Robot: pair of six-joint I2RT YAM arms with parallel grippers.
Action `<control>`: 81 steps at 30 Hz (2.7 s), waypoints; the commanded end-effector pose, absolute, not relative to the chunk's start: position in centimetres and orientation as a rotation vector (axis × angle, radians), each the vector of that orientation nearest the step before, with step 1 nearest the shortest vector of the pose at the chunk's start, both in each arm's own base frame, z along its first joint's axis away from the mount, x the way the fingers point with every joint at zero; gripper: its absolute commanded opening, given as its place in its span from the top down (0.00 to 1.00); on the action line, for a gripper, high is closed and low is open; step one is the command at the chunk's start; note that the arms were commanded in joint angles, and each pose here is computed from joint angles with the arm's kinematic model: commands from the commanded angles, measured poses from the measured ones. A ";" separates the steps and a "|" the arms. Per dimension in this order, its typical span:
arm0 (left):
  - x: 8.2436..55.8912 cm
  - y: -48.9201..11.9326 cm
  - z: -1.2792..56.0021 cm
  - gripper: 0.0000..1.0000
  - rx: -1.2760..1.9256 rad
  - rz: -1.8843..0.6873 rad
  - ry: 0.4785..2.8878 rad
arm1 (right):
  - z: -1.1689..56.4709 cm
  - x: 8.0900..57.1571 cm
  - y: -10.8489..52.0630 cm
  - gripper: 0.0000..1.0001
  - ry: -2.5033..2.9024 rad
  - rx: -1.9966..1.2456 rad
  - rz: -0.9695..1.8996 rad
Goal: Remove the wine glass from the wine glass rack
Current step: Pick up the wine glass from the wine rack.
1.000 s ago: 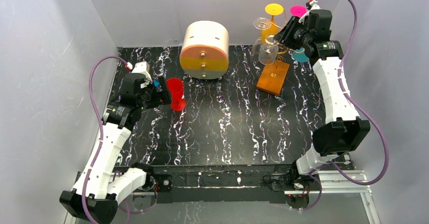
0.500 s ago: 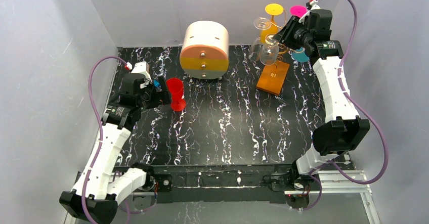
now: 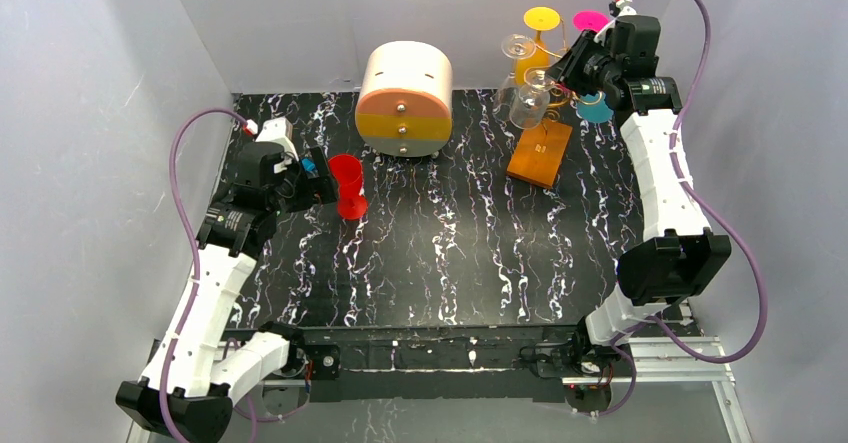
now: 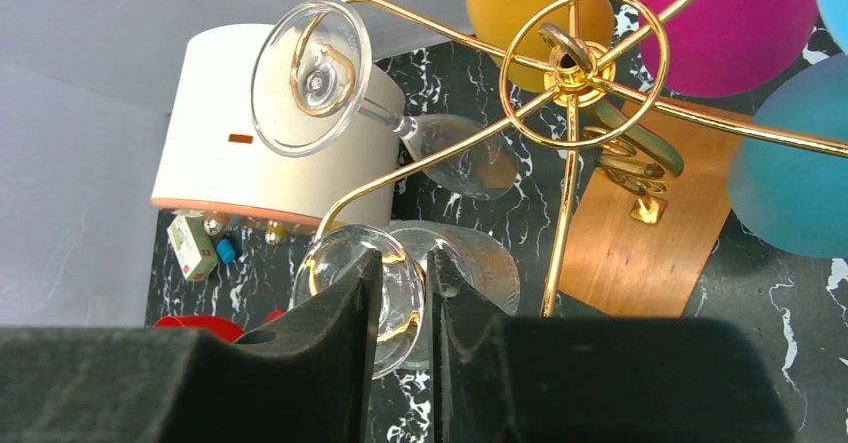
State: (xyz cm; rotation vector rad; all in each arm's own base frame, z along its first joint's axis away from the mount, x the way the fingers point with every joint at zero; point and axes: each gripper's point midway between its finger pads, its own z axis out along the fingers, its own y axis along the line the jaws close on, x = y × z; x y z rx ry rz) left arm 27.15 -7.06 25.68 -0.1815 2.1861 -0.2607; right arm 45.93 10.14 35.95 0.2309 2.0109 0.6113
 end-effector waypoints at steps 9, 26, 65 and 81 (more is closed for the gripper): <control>26.8 -7.1 27.5 0.02 -0.179 -0.286 2.151 | 38.1 45.4 10.7 0.59 1.972 0.185 0.658; 26.7 -7.1 27.8 0.02 -0.186 -0.292 2.144 | 36.8 44.9 9.9 0.66 2.018 0.233 0.607; 26.7 -7.2 27.9 0.02 -0.184 -0.297 2.150 | 36.7 44.4 11.4 0.81 2.017 0.208 0.749; 26.7 -7.2 27.9 0.02 -0.193 -0.302 2.150 | 36.9 44.0 11.5 0.76 2.000 0.232 0.843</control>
